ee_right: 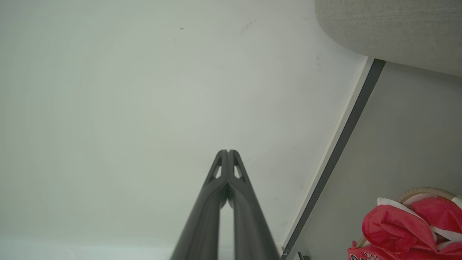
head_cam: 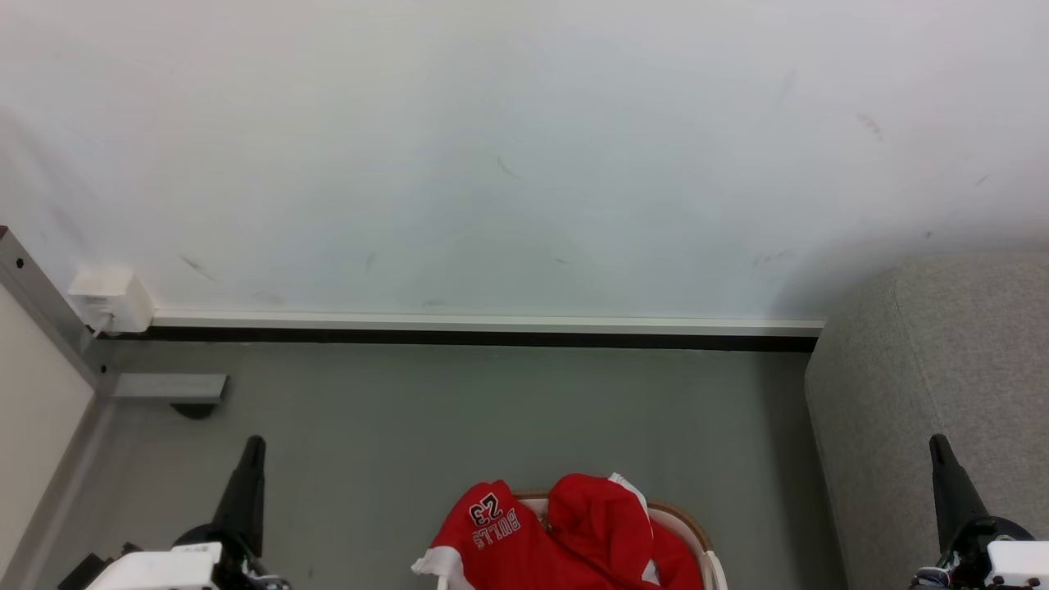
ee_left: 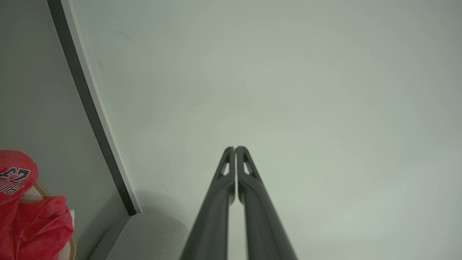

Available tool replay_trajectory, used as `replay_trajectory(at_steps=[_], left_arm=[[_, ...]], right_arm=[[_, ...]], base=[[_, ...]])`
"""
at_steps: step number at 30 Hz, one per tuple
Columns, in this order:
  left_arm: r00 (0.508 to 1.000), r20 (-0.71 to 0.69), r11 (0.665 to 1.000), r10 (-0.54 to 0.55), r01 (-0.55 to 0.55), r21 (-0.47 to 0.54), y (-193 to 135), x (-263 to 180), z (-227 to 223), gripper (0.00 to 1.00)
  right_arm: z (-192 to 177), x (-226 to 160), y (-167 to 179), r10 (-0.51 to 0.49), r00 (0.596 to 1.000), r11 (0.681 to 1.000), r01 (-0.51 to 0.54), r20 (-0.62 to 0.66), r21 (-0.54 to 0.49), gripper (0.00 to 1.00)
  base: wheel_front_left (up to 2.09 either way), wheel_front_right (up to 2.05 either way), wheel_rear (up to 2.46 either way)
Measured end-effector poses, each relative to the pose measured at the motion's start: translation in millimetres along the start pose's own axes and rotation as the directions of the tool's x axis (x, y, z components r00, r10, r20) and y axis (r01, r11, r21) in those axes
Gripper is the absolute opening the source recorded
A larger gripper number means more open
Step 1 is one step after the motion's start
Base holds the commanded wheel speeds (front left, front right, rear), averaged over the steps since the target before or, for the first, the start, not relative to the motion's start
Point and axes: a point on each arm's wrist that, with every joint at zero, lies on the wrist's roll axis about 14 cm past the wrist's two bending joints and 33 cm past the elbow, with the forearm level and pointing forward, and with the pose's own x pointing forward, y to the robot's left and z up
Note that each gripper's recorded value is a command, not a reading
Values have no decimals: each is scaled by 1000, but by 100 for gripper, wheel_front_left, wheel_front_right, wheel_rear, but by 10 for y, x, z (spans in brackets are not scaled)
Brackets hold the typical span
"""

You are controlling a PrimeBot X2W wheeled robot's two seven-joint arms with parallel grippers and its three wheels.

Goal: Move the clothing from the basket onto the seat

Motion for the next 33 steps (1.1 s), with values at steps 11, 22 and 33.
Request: replay_trajectory(at_steps=[11,22,33], left_arm=[[1000,0,1000,0,0,0,0,0,0,0],[1000,0,1000,0,0,0,0,0,0,0],[997,-1,997,72,-72,-13,236,-96,-27,100]], right_arm=[[0,0,0,0,1000,1000,0,0,0,0],[0,0,-1,0,1000,1000,0,0,0,0],[-40,-97,-227,-66,998,998,66,-1,17,100]], base=[[0,0,0],[0,0,0],[0,0,0]])
